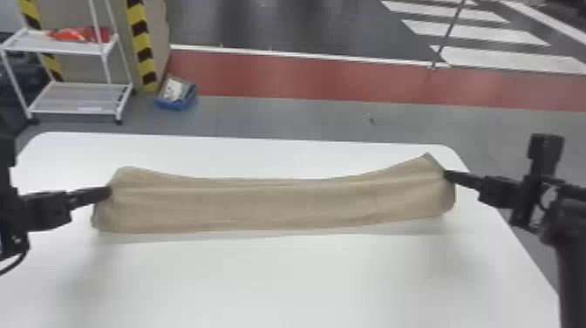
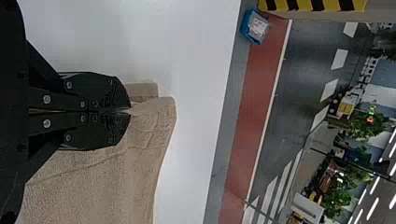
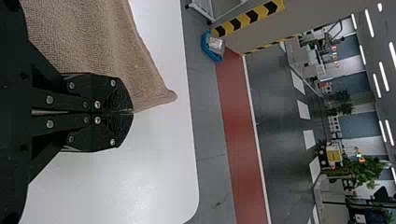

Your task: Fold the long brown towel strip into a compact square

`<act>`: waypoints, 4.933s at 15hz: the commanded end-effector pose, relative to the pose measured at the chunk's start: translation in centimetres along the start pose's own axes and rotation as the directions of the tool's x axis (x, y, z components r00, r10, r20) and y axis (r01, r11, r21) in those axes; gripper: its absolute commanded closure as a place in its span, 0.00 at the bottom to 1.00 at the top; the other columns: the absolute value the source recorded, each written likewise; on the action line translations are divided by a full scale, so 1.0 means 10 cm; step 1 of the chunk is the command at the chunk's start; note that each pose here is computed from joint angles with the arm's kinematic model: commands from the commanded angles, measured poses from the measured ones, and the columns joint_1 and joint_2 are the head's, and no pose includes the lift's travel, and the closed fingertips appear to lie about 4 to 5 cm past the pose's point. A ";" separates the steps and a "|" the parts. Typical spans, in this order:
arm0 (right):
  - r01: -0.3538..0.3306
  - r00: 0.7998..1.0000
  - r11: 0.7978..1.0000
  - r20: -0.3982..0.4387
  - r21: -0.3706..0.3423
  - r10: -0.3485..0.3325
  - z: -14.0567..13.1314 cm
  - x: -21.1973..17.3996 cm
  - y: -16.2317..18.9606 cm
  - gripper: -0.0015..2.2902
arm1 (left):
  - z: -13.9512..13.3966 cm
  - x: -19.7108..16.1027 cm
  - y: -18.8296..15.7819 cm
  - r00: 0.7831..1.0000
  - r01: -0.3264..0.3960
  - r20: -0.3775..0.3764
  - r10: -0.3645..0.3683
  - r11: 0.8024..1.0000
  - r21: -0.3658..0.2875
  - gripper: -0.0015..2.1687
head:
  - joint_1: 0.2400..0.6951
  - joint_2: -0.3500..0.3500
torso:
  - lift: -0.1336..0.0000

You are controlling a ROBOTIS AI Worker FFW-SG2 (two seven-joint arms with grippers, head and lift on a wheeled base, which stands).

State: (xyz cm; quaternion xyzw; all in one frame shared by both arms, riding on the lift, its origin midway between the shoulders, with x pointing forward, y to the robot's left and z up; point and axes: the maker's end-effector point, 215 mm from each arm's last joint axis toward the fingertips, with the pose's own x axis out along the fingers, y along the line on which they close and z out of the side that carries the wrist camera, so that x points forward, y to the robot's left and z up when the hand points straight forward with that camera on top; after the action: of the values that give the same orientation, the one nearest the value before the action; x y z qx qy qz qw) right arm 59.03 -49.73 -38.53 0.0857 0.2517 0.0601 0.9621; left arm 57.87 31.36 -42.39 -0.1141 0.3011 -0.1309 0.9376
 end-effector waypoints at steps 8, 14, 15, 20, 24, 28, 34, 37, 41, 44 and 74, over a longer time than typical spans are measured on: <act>0.054 0.998 0.999 -0.037 -0.008 -0.054 -0.17 0.06 -0.13 0.67 | -0.08 0.03 0.05 1.000 -0.012 -0.014 0.013 1.000 0.020 0.74 | 1.00 0.25 | 0.07; 0.077 0.991 0.997 -0.108 -0.015 -0.078 -0.32 0.12 -0.15 0.45 | -0.23 0.03 0.05 0.999 -0.014 -0.048 0.015 1.000 0.027 0.48 | 1.00 0.24 | 0.07; 0.078 0.989 0.997 -0.124 -0.008 -0.079 -0.37 0.11 -0.15 0.29 | -0.24 0.01 0.01 0.999 -0.002 -0.051 0.004 1.000 0.028 0.25 | 1.00 0.24 | 0.07; 0.087 0.980 0.996 -0.182 0.035 -0.079 -0.45 -0.09 -0.14 0.04 | -0.23 -0.34 -0.03 0.998 0.000 -0.065 0.003 0.999 0.036 0.02 | 1.00 0.24 | 0.07; 0.069 0.978 0.995 -0.204 0.078 -0.051 -0.55 -0.35 0.01 0.04 | -0.28 -0.48 -0.08 0.997 0.016 -0.076 -0.015 1.000 0.005 0.02 | 1.00 0.23 | 0.07; 0.064 0.977 0.994 -0.207 0.086 -0.045 -0.73 -0.43 0.07 0.07 | -0.38 -0.49 -0.04 0.997 0.023 -0.078 -0.026 0.999 -0.042 0.02 | 1.00 0.24 | 0.07; 0.063 0.985 0.994 -0.164 0.087 -0.048 -0.73 -0.56 0.05 0.08 | -0.52 -0.44 -0.14 0.995 0.035 -0.087 -0.043 0.995 -0.093 0.02 | 1.00 0.24 | 0.07; 0.057 0.988 0.994 -0.151 0.098 -0.042 -0.72 -0.63 0.02 0.08 | -0.60 -0.34 -0.20 0.993 0.029 -0.110 -0.037 0.997 -0.078 0.02 | 1.00 0.22 | 0.07; 0.057 0.989 0.994 -0.142 0.097 -0.043 -0.69 -0.66 0.01 0.08 | -0.61 -0.33 -0.22 0.992 0.041 -0.113 -0.051 0.995 -0.090 0.03 | 1.00 0.20 | 0.07; 0.060 0.989 0.994 -0.141 0.096 -0.046 -0.69 -0.66 0.00 0.08 | -0.58 -0.33 -0.25 0.993 0.053 -0.101 -0.065 0.992 -0.112 0.03 | 1.00 0.19 | 0.07; 0.058 0.992 0.995 -0.115 0.084 -0.048 -0.53 -0.63 -0.04 0.08 | -0.52 -0.48 -0.31 0.995 0.033 -0.086 -0.047 0.988 -0.153 0.68 | 1.00 0.17 | 0.07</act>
State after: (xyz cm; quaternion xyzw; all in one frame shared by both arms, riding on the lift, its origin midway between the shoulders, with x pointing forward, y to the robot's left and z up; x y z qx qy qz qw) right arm 50.88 -50.36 -40.32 0.1179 0.3121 0.0285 0.9423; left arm 51.02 28.80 -43.75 -0.1805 0.3555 -0.1308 0.9077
